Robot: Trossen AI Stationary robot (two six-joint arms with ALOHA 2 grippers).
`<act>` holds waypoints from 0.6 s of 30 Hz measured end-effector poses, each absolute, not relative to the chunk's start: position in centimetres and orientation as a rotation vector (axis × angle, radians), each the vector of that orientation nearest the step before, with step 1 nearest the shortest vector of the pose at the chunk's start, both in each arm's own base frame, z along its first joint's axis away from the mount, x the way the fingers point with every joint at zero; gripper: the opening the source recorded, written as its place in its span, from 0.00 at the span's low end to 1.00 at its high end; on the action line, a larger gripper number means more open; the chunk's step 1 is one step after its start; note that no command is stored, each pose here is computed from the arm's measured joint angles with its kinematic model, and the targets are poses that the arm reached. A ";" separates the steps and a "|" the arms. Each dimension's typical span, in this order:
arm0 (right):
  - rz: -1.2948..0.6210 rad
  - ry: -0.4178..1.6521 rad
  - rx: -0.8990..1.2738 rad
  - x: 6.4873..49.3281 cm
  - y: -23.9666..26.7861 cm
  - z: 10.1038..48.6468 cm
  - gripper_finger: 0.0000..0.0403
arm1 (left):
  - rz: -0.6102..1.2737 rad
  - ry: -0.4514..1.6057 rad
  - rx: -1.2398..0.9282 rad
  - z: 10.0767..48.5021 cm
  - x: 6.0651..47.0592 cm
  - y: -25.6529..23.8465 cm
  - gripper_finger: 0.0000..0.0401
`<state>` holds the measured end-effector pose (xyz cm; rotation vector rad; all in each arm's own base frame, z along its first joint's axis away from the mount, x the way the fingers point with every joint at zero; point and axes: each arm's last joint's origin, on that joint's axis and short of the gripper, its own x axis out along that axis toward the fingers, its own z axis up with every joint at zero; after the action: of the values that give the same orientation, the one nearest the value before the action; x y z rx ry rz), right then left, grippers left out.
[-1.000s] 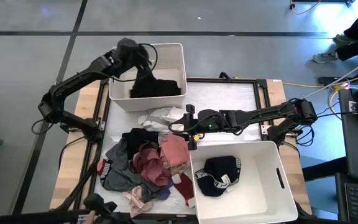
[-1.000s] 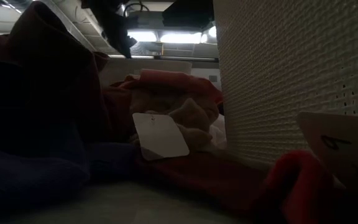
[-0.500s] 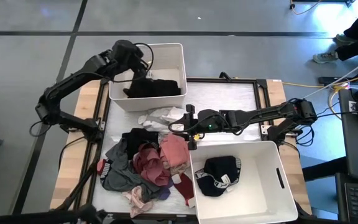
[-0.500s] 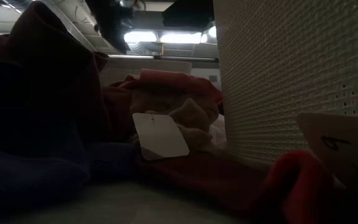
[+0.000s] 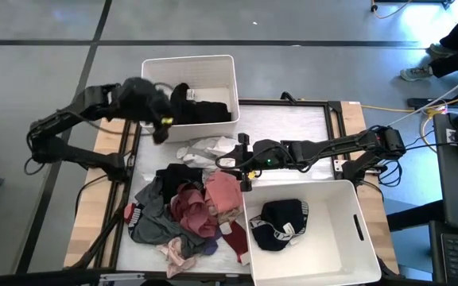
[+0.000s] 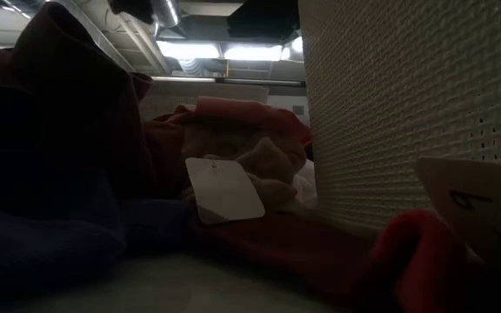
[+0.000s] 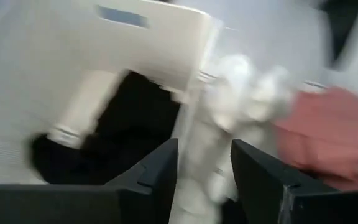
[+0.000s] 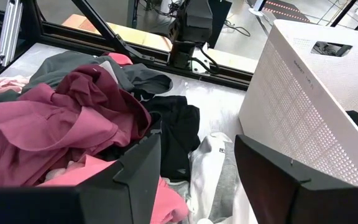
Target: Sort clothes
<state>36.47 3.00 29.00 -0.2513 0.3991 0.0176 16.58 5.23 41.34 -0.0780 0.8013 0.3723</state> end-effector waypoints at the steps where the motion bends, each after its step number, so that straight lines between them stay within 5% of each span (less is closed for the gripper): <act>1: 0.018 0.399 -0.251 36.5 3.0 29.0 0.51 | 0.354 0.816 -0.098 41.2 16.5 4.6 0.35; 18: 0.018 0.400 -0.252 36.5 3.0 29.0 0.51 | 0.191 1.154 -0.300 34.3 16.0 -4.3 0.33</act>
<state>36.47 3.00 28.97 -0.2517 0.4000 0.0177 16.03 -4.31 34.28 -0.3001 1.1538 0.1908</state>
